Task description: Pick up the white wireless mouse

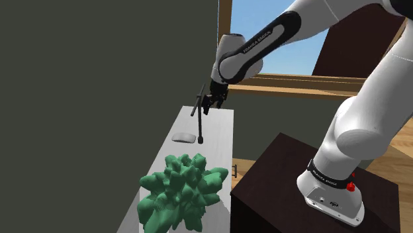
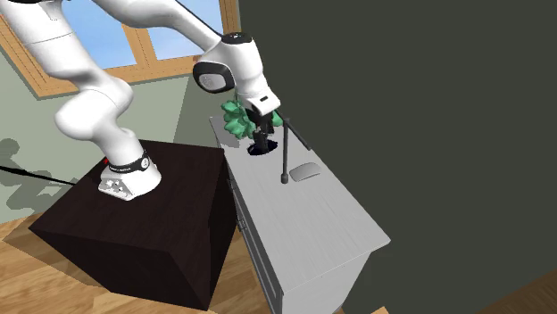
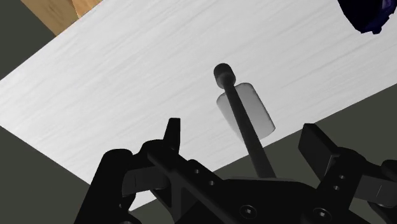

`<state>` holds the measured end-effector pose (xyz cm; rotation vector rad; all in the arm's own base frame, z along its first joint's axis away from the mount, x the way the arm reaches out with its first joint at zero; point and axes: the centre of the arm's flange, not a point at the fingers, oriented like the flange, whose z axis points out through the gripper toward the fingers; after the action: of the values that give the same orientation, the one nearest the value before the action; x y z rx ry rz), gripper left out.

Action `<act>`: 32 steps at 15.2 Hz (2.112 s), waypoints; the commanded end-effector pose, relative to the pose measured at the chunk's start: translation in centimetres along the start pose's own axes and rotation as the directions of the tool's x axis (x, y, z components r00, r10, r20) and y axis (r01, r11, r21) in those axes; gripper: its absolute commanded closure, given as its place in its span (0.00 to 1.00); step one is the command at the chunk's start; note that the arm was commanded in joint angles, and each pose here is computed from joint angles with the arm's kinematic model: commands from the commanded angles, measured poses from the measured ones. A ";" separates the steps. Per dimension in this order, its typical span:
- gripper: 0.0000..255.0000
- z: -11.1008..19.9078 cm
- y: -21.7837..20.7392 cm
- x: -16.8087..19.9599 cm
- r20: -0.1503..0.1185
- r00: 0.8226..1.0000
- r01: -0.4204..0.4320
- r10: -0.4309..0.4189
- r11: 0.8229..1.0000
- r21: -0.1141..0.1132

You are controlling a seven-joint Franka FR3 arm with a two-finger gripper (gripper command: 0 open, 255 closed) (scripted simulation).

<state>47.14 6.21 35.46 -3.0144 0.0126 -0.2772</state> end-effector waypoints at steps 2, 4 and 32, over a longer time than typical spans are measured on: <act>0.00 3.8 -0.5 1.0 -0.002 1.000 0.019 -0.019 1.000 0.009; 0.00 6.2 -0.9 1.8 -0.003 0.999 0.032 -0.031 0.999 0.014; 1.00 22.5 -2.9 4.8 -0.009 0.996 0.094 -0.094 0.995 0.044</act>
<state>55.93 11.55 14.73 -2.9749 -0.1335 -0.2932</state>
